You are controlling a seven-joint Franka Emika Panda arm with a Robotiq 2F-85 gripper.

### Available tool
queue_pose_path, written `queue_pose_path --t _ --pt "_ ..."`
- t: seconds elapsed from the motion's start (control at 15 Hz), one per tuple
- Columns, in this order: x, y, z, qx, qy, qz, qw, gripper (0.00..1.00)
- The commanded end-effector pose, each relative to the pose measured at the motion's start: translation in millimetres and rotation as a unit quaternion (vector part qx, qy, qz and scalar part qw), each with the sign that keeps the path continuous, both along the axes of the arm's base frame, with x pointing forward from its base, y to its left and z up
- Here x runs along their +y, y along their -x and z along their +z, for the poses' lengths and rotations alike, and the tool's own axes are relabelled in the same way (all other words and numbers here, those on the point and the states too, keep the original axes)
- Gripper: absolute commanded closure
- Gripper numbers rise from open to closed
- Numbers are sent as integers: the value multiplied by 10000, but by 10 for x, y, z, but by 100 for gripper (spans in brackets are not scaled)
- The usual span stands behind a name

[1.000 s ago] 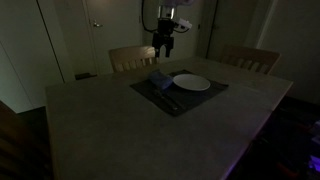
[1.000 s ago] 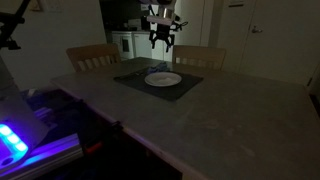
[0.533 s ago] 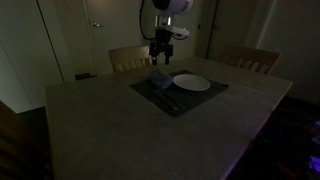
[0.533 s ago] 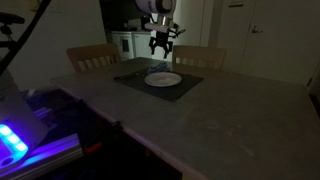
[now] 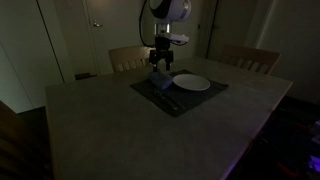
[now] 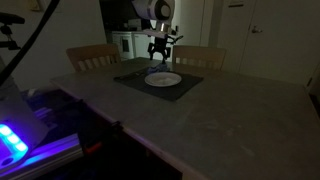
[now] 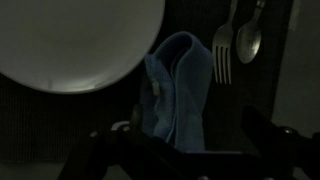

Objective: Use the blue towel to wipe the table

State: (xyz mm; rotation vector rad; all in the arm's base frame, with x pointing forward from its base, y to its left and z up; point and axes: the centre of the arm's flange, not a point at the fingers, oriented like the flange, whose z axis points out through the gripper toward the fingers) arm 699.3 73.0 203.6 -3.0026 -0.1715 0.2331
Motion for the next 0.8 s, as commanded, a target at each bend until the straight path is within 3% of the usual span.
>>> queue_pose_path --t 0.0,0.73 --pt "0 -1 -7 4 0 0 10000 0" --pt "-187 -125 -417 -33 0 -91 10000 0"
